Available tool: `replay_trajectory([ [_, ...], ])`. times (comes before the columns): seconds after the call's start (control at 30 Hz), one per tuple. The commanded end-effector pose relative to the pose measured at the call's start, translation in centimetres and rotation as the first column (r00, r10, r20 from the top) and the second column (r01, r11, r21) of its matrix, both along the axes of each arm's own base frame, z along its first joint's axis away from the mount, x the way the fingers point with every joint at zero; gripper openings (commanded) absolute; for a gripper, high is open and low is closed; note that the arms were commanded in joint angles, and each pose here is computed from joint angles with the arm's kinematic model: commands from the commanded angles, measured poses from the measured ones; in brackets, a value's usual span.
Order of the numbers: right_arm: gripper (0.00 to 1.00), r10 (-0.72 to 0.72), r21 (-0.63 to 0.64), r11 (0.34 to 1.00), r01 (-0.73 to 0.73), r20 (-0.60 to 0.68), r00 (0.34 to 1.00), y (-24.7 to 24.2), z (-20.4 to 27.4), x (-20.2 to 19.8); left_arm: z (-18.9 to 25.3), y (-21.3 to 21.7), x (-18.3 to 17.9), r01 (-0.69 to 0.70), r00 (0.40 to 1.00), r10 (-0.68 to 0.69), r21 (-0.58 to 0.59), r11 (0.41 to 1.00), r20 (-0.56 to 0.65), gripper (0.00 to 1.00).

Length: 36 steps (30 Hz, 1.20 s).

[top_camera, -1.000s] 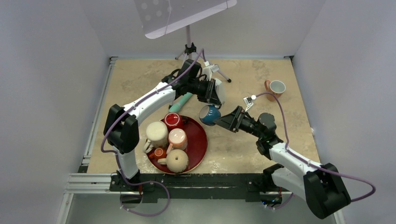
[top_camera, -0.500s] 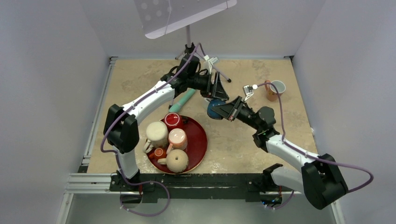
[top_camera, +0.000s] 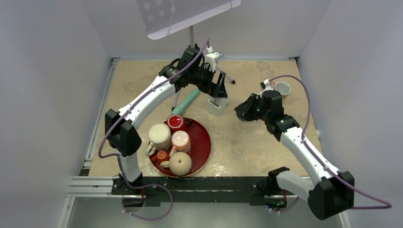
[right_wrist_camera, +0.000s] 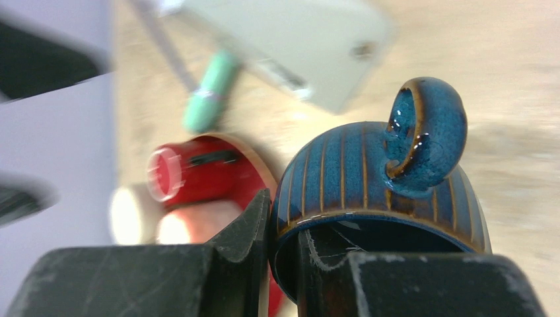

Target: Turn the mug right side up

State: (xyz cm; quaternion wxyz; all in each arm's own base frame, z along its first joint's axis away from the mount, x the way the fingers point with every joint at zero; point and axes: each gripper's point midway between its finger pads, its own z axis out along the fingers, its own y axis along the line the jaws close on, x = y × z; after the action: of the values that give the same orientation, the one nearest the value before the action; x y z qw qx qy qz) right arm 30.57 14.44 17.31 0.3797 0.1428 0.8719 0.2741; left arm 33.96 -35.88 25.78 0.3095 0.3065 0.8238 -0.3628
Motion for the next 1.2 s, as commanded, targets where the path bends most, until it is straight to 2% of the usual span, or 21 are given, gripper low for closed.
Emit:
replay_trajectory([
  [0.0, 0.0, -0.085, -0.28, 0.956, 0.093, 0.04, 0.996, -5.0, 0.7, 5.3, 1.2, 3.2, -1.5, 0.082, 0.984, -0.101, 0.133, 0.988, 0.145, 1.0],
  [0.07, 0.0, -0.076, -0.382, 0.922, 0.061, -0.024, 0.997, -5.9, -1.1, 8.3, 0.4, 4.1, -3.1, 0.166, 0.97, -0.194, 0.184, 0.969, 0.147, 1.0],
  [0.17, 0.0, -0.143, -0.528, 0.847, 0.065, -0.108, 0.984, -8.1, -2.9, 10.9, -0.5, 5.2, -6.2, 0.317, 0.93, -0.349, 0.231, 0.92, 0.113, 1.0],
  [0.23, 0.0, -0.152, -0.568, 0.821, 0.062, -0.114, 0.982, -8.9, -3.3, 12.2, -1.0, 6.4, -8.7, 0.439, 0.879, -0.471, 0.257, 0.861, 0.077, 1.0],
  [0.33, 0.0, -0.141, -0.569, 0.821, 0.045, -0.126, 0.982, -9.4, -3.8, 14.0, -2.5, 8.6, -11.4, 0.564, 0.794, -0.607, 0.334, 0.755, 0.031, 0.96],
  [0.47, 0.0, -0.083, -0.516, 0.856, -0.002, -0.141, 0.987, -9.2, -5.1, 16.2, -5.0, 11.1, -12.1, 0.588, 0.733, -0.68, 0.478, 0.653, 0.027, 0.89],
  [0.57, 0.0, -0.065, -0.502, 0.864, -0.044, -0.198, 0.978, -9.6, -7.6, 17.1, -7.1, 12.3, -12.5, 0.592, 0.704, -0.71, 0.554, 0.585, -0.002, 0.87],
  [0.73, 0.0, -0.055, -0.487, 0.87, -0.071, -0.241, 0.969, -10.4, -10.0, 18.3, -8.3, 12.4, -10.9, 0.527, 0.735, -0.677, 0.608, 0.594, 0.024, 0.87],
  [0.83, 0.0, -0.035, -0.485, 0.87, -0.087, -0.237, 0.971, -10.3, -10.3, 19.1, -9.4, 12.7, -10.0, 0.54, 0.693, -0.721, 0.648, 0.538, 0.022, 0.87],
  [0.93, 0.0, -0.02, -0.482, 0.871, -0.097, -0.232, 0.973, -10.1, -10.1, 19.8, -10.6, 13.5, -8.6, 0.524, 0.7, -0.714, 0.686, 0.505, -0.009, 0.88],
  [1.1, 0.4, -0.002, -0.485, 0.868, -0.109, -0.224, 0.975, -10.0, -9.0, 20.2, -11.8, 14.0, -7.0, 0.505, 0.732, -0.681, 0.696, 0.509, -0.033, 0.92],
  [1.17, 0.5, -0.001, -0.489, 0.867, -0.099, -0.2, 0.98, -10.1, -7.5, 20.3, -12.4, 14.1, -6.4, 0.495, 0.735, -0.677, 0.711, 0.499, -0.037, 0.93],
])
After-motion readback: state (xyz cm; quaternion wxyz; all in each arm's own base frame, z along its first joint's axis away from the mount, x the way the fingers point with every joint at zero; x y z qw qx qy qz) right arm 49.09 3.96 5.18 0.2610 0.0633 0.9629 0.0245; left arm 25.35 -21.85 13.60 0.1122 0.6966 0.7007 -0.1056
